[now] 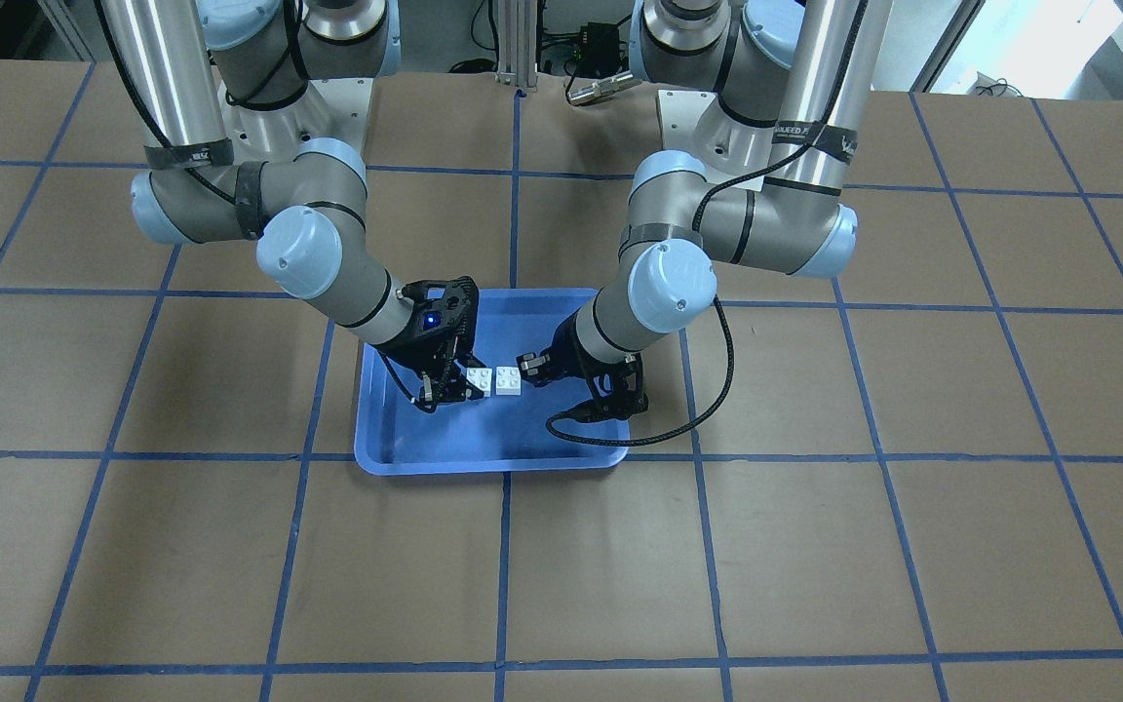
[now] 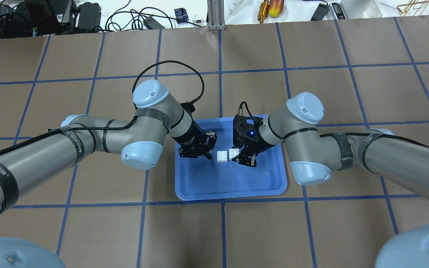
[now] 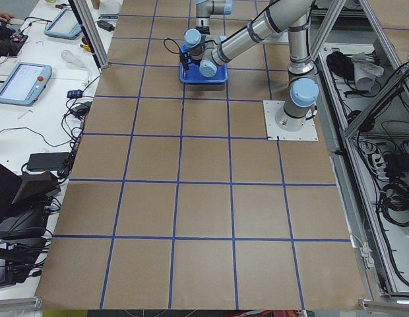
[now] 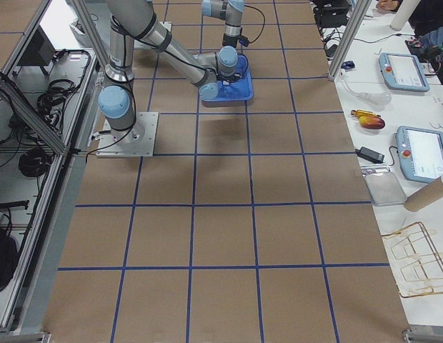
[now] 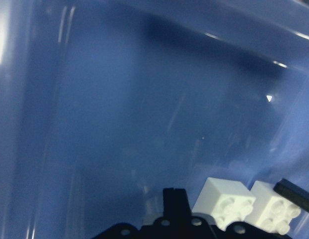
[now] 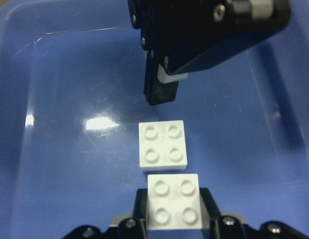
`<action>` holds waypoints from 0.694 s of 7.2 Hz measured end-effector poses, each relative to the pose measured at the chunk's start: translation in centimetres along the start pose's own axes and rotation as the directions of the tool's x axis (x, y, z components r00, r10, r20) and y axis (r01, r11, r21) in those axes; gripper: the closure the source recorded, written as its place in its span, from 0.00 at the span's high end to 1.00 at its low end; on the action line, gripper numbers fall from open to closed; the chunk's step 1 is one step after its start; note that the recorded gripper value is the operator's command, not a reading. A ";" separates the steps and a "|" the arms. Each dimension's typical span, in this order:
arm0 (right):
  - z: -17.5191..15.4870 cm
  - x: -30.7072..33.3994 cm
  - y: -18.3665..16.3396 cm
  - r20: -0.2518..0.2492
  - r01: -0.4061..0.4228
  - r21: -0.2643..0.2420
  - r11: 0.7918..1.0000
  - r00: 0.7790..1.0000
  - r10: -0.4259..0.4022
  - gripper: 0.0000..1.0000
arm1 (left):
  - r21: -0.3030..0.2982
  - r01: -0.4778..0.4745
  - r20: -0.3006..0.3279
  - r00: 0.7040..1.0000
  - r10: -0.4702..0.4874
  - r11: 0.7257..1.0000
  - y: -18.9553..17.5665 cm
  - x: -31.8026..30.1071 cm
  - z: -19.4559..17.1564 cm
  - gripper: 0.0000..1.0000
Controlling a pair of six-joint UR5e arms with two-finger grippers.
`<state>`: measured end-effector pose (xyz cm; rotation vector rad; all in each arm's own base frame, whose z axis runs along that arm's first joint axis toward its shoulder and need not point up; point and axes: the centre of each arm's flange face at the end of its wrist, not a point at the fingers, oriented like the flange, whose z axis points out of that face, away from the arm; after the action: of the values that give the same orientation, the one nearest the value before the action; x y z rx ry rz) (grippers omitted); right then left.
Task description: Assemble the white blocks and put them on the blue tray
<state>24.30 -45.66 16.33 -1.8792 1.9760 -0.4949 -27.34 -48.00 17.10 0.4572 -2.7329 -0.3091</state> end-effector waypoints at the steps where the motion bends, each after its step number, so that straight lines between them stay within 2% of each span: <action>1: 0.1 -0.1 -0.1 0.001 -0.005 0.000 1.000 1.000 0.005 0.17 | -0.003 0.001 -0.005 1.000 -0.001 1.000 0.1 0.1 0.0 0.00; 4: 0.4 -0.4 -0.6 0.006 0.002 0.005 1.000 1.000 -0.002 0.18 | -0.004 -0.001 -0.007 1.000 0.001 1.000 0.5 0.5 0.2 0.00; 5: 0.5 -0.4 -0.6 0.007 0.004 0.005 1.000 1.000 -0.004 0.77 | -0.003 -0.003 -0.008 1.000 0.003 1.000 0.5 0.6 0.2 0.00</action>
<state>25.08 -45.30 16.25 -1.8793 1.9648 -0.4931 -28.06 -47.71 17.23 0.4530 -2.7252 -0.3096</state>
